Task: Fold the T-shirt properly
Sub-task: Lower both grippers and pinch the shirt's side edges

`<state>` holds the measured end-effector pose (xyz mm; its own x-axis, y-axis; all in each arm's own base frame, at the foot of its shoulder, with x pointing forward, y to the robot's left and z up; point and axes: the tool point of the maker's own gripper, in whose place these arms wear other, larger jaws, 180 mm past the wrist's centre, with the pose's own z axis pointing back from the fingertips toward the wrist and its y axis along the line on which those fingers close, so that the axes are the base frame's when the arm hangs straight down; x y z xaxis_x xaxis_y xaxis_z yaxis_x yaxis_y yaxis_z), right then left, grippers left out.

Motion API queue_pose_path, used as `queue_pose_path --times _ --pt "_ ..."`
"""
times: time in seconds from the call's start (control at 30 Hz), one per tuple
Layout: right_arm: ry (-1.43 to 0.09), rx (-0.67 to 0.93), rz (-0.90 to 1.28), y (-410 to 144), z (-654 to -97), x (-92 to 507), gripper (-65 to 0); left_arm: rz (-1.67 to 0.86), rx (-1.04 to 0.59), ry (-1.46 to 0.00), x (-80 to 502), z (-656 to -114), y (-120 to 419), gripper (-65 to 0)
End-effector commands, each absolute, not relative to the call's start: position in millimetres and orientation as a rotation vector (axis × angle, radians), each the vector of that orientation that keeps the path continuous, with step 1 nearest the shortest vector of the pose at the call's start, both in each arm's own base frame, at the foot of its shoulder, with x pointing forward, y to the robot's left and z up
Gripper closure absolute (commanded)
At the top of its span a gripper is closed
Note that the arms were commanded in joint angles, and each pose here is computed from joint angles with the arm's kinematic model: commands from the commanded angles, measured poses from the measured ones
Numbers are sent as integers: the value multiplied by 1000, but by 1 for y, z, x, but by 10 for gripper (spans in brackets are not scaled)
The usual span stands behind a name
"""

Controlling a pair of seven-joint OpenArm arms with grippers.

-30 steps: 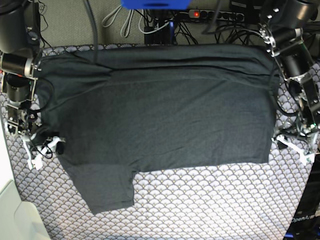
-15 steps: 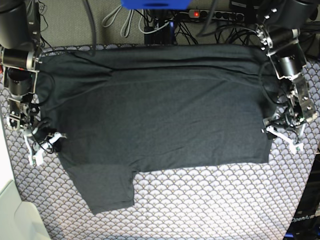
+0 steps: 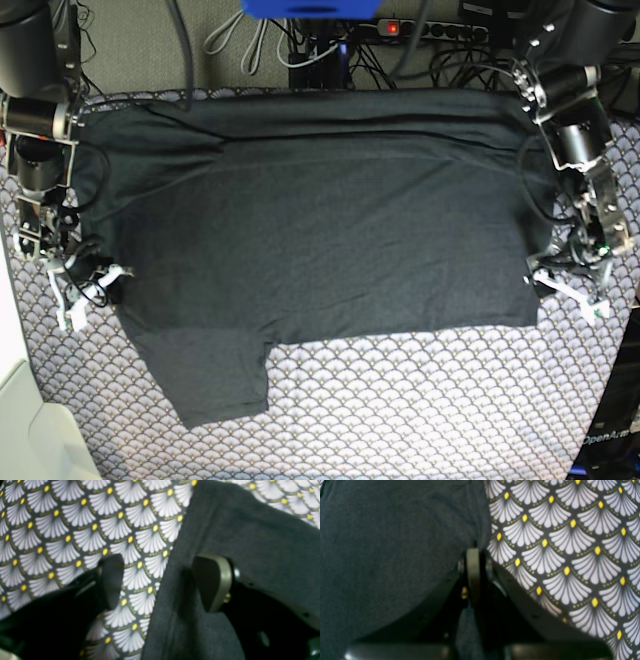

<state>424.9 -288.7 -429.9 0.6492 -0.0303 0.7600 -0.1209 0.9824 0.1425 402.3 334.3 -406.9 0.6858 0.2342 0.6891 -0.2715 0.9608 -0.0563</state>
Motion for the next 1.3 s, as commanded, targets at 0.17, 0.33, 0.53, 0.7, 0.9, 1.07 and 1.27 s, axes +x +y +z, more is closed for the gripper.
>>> queue_pose_path --times 0.17,0.33,0.53,0.7,0.9,1.07,1.27 --pt "-804 178 85 -289 -435 419 0 201 16 -777 427 -419 308 -457" --pt "-805 178 85 -289 -435 420 0 223 -9 -766 428 -434 302 -455" --pt "-807 178 85 -289 -434 420 0 222 -10 -789 430 -433 301 -453" --pt "-809 178 83 -289 -434 421 0 219 -18 -786 430 -435 298 -403" --pt "-809 178 83 -289 -434 421 0 216 -34 -775 429 -440 288 -33" --pt "-820 177 86 -289 -430 424 0 214 -33 -741 425 -442 289 -6" --pt "-855 145 150 -287 -414 427 0 165 15 -811 434 -402 297 -3"
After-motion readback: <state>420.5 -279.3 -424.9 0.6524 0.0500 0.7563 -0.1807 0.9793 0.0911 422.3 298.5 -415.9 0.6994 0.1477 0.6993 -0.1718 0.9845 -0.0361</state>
